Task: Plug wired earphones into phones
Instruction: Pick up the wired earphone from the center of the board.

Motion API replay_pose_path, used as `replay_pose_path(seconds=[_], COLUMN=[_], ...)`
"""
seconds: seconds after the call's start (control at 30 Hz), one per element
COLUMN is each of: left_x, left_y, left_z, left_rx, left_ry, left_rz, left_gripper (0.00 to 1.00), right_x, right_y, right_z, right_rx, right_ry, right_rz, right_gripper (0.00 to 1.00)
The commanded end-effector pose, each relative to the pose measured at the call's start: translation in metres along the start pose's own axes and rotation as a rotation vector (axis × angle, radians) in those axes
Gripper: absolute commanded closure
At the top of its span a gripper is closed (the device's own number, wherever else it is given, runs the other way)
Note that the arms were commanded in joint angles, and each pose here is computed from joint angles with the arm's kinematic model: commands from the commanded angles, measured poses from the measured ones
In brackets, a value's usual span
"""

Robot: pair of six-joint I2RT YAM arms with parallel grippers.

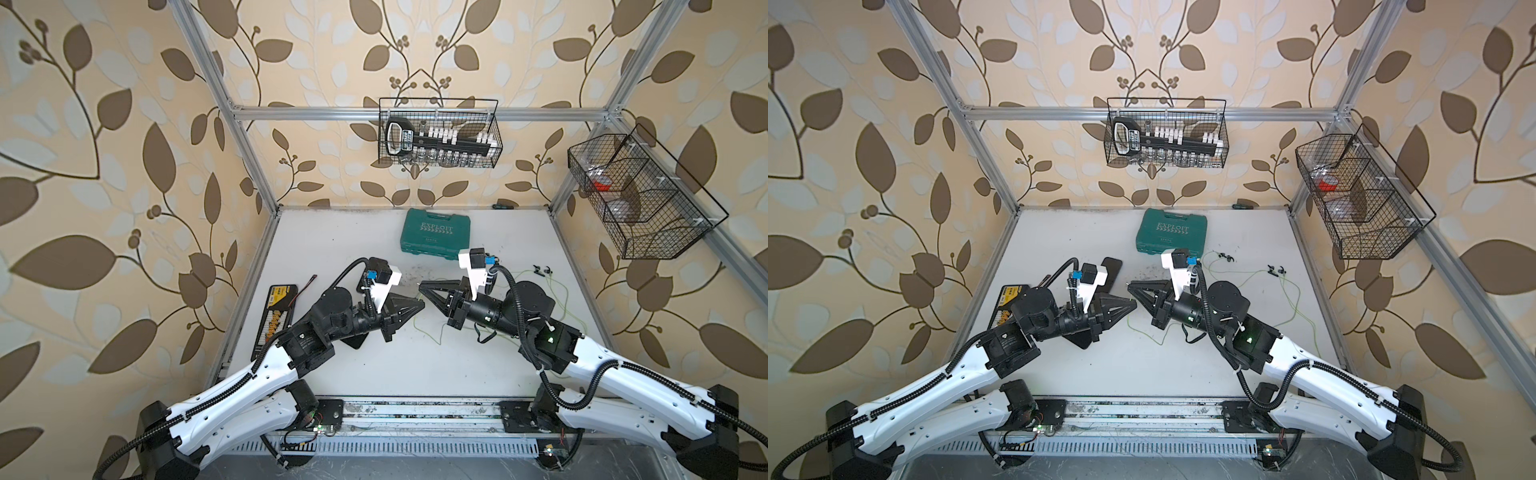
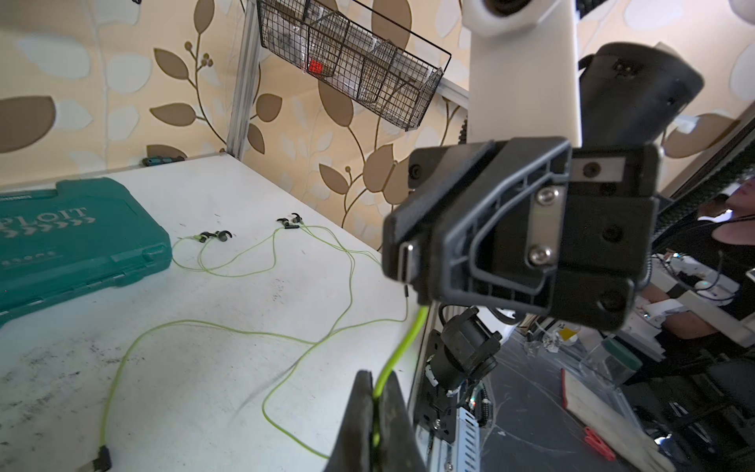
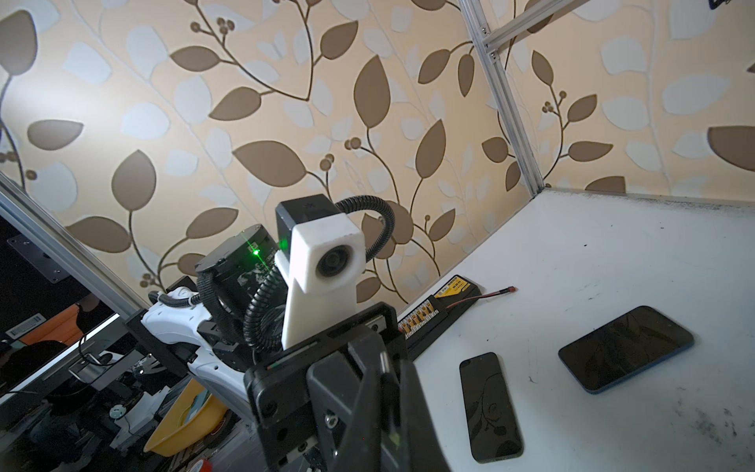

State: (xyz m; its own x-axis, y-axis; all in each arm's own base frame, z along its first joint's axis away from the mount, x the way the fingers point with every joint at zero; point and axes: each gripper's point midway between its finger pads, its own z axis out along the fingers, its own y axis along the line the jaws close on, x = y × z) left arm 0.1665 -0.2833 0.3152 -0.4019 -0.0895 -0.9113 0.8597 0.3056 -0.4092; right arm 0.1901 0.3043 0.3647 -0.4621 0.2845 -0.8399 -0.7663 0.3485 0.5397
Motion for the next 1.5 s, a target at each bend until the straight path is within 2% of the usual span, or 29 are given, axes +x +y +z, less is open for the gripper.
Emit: replay_pose_path(seconds=[0.0, 0.03, 0.07, 0.2, 0.43, 0.7, 0.83, 0.93, 1.4, 1.47], left_x=[-0.036, -0.035, -0.036, -0.033, -0.032, -0.031, -0.03, -0.03, -0.027, -0.027], left_y=[-0.025, -0.025, -0.025, -0.024, -0.025, -0.027, -0.028, -0.029, -0.031, -0.032], left_z=[-0.01, -0.01, -0.011, -0.009, -0.005, -0.011, -0.011, -0.012, -0.012, -0.011], left_rx=[0.063, 0.062, 0.06, 0.059, 0.07, 0.069, 0.072, 0.075, 0.087, 0.088], left_ry=[-0.108, -0.109, -0.11, -0.097, -0.086, -0.092, -0.088, -0.086, -0.078, -0.078], left_rz=[0.047, 0.048, 0.048, 0.042, 0.037, 0.032, 0.029, 0.027, 0.023, 0.022], left_gripper=[1.0, 1.0, 1.0, 1.0, 1.0, 1.0, 1.0, 1.0, 1.0, 1.0], right_x=[-0.014, -0.017, -0.017, -0.016, -0.016, -0.012, -0.013, -0.015, -0.018, -0.018], right_y=[0.011, 0.01, 0.008, 0.006, 0.01, 0.004, 0.006, 0.007, 0.005, 0.005], right_z=[-0.006, -0.01, -0.013, -0.02, -0.018, -0.009, -0.007, -0.007, -0.004, -0.004], right_rx=[-0.036, -0.026, -0.018, -0.014, -0.036, -0.003, -0.017, -0.019, -0.011, -0.013], right_ry=[-0.049, -0.068, -0.078, -0.091, -0.086, -0.057, -0.06, -0.065, -0.085, -0.085], right_rz=[0.006, 0.014, 0.017, 0.02, 0.018, 0.03, 0.032, 0.032, 0.053, 0.053], right_gripper=[0.56, 0.45, 0.39, 0.39, 0.51, 0.53, 0.64, 0.68, 0.7, 0.72])
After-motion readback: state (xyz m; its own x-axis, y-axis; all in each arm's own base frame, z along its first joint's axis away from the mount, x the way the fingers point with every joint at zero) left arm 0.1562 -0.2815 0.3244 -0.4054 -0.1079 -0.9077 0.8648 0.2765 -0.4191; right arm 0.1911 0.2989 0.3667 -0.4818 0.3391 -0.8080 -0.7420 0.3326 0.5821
